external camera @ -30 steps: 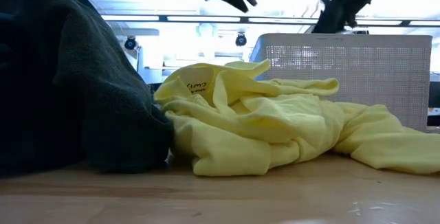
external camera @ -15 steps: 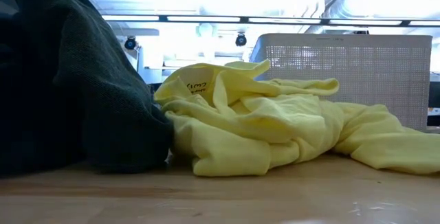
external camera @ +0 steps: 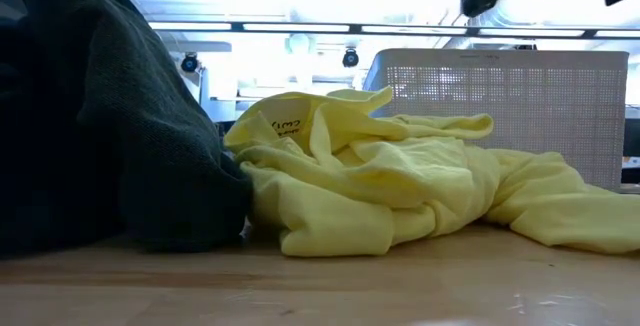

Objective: Sort clothes
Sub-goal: Put the yellow shirt into the white laundry bin, then put the black short pants into the white laundry bin

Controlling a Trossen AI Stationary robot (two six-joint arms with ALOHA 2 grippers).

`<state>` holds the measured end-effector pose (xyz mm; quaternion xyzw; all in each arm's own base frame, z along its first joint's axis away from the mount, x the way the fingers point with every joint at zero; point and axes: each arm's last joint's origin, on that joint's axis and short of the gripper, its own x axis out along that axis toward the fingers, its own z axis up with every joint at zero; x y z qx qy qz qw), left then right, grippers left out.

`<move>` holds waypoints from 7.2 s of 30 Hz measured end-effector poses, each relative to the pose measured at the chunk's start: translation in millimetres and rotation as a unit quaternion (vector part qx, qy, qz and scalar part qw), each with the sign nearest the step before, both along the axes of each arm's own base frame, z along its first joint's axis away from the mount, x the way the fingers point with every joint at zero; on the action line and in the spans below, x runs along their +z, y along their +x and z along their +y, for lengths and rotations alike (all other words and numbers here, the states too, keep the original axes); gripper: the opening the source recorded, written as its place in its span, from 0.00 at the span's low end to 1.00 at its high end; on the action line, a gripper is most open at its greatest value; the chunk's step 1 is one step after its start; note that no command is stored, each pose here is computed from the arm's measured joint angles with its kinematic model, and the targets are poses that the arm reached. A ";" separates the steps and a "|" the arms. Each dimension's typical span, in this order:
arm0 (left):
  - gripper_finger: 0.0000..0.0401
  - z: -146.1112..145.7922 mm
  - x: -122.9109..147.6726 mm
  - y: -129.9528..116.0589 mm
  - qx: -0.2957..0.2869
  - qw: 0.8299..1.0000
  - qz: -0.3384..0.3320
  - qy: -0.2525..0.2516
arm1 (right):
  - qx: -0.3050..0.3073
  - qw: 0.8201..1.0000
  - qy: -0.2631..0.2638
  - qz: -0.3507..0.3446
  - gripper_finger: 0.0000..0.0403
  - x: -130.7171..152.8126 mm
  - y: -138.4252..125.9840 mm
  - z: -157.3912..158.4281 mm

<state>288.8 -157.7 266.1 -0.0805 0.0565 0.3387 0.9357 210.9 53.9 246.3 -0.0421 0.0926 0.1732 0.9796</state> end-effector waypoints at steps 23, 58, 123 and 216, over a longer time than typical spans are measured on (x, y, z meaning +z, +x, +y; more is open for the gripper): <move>0.38 -2.3 -18.5 -19.1 0.026 0.999 0.016 -0.026 | 0.007 0.918 -0.174 0.356 0.73 -67.3 140.7 31.1; 0.38 -5.8 -19.9 -21.1 0.007 0.999 0.028 -0.038 | -0.034 0.938 -0.119 0.325 0.14 38.4 68.7 26.3; 0.38 3.5 -20.0 -15.1 0.022 0.998 0.026 -0.046 | -0.500 0.729 -0.076 0.462 0.47 60.1 -63.4 -193.4; 0.08 162.2 44.1 23.9 0.109 0.977 0.156 -0.092 | -0.171 0.979 0.036 0.109 0.55 6.2 -55.0 34.8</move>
